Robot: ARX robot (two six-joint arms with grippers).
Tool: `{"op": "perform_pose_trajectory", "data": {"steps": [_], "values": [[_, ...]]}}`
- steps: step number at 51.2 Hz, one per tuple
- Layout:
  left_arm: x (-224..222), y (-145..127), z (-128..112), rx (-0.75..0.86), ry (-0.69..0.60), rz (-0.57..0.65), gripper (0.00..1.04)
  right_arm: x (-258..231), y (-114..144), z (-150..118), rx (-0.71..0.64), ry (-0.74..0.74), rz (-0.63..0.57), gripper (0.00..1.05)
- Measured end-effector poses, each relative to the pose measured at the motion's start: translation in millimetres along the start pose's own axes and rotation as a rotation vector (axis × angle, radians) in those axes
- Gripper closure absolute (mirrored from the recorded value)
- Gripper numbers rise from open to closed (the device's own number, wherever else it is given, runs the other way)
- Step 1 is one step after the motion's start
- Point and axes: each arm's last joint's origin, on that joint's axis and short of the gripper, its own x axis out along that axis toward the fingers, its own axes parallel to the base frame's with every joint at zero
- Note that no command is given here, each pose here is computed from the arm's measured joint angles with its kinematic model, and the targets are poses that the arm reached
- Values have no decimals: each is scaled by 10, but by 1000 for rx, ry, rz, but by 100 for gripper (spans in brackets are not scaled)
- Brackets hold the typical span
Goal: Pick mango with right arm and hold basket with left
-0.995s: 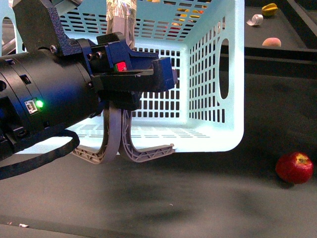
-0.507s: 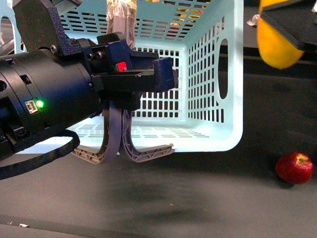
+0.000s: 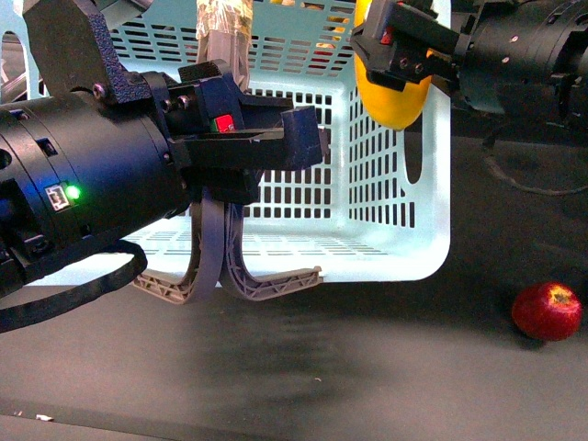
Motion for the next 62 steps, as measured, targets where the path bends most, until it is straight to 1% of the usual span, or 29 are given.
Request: {"op": "perform_pose_trajectory", "data": {"steps": [1,3,4,7,9,11,18,27,38,41,47,58,62], "values": [[0,0,0,0,0,0,99,3,0,-4,1,0,-2,31],[0,0,0,0,0,0,99,11,5,-13,5,-4,-8,23],[0,0,0,0,0,0,99,12,10,-11,6,-9,-9,18],[0,0,0,0,0,0,99,7,18,15,13,-31,-12,7],[0,0,0,0,0,0,99,-2,25,33,17,-41,-10,7],[-3,-2,-6,4,6,-8,99,-38,37,65,12,-62,-19,9],[-15,2,-25,-8,15,-1,99,-216,71,156,0,-117,-58,8],[-15,9,-23,-5,12,11,99,-640,54,326,2,-225,-128,8],[-15,9,-23,-6,13,8,99,-1261,-33,363,2,-320,-220,8],[-15,7,-23,-6,14,3,99,-1438,-73,311,3,-331,-259,8],[-15,4,-25,-7,16,-1,100,-1688,-87,262,1,-358,-299,8],[-15,5,-24,-6,14,3,99,-2010,-63,131,-4,-394,-373,8],[-15,6,-24,-7,13,7,100,-2104,-58,36,-8,-380,-428,8]]}}
